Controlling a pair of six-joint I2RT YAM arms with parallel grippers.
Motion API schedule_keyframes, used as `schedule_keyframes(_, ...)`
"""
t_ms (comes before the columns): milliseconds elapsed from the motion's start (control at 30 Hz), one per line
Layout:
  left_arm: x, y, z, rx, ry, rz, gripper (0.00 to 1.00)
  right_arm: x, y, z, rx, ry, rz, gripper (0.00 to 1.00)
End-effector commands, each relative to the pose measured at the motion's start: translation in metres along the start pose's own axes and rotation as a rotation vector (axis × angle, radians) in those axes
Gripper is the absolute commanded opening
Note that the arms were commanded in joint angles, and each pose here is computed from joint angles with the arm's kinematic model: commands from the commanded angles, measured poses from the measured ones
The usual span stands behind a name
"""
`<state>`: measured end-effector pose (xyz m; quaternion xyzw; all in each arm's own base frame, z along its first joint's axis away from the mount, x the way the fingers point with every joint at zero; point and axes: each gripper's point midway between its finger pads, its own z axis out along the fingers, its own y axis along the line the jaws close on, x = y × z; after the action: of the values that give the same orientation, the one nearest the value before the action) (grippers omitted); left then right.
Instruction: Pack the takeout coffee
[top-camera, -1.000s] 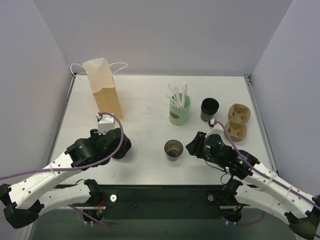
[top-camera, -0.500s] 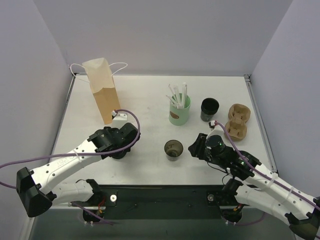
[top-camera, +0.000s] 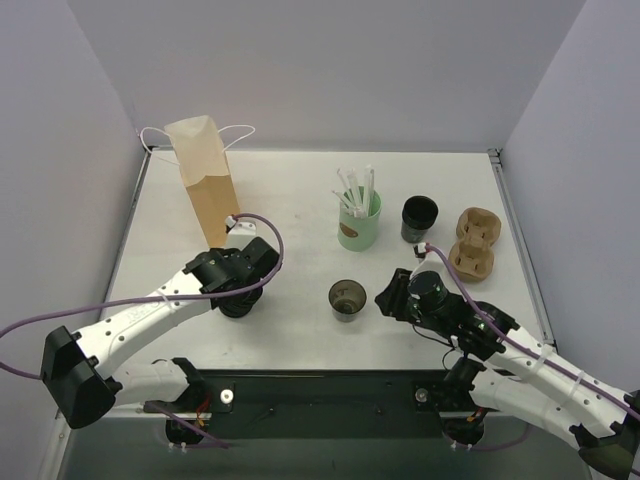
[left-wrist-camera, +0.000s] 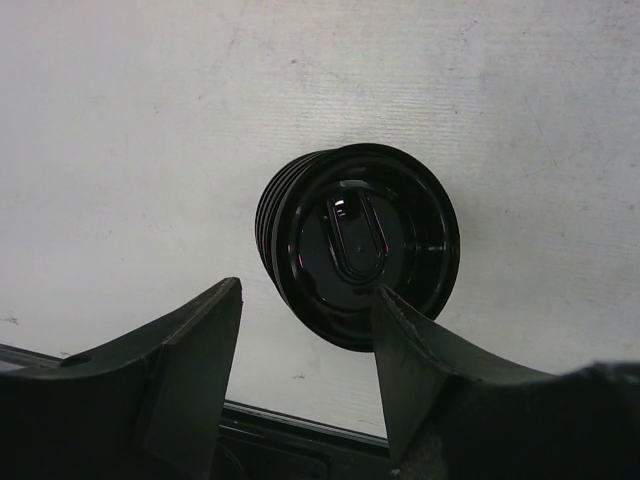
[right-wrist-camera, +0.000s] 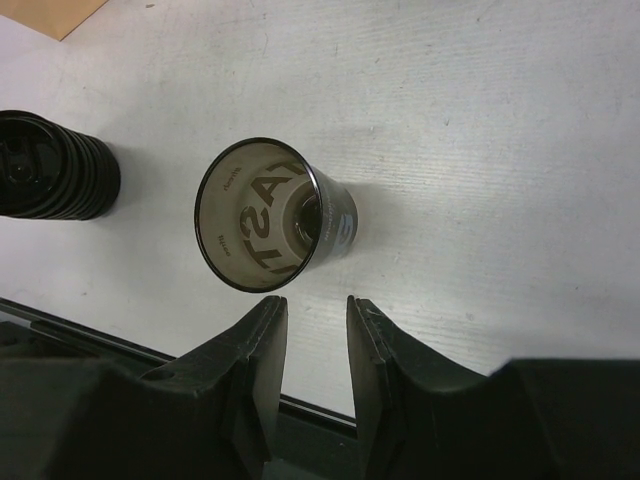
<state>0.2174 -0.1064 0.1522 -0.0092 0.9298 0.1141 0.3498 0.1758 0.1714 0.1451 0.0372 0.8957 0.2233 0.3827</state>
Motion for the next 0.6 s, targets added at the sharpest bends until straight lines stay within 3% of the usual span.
schedule_keyframes(0,-0.016,-0.003,0.002,-0.015,-0.044,-0.004,0.63,-0.003,0.009,0.002,-0.033,-0.017,-0.003,0.31)
schedule_keyframes(567,-0.013,0.001,0.017,-0.104,-0.028,0.060,0.54,0.001,0.008,0.005,-0.023,-0.009,-0.040,0.31)
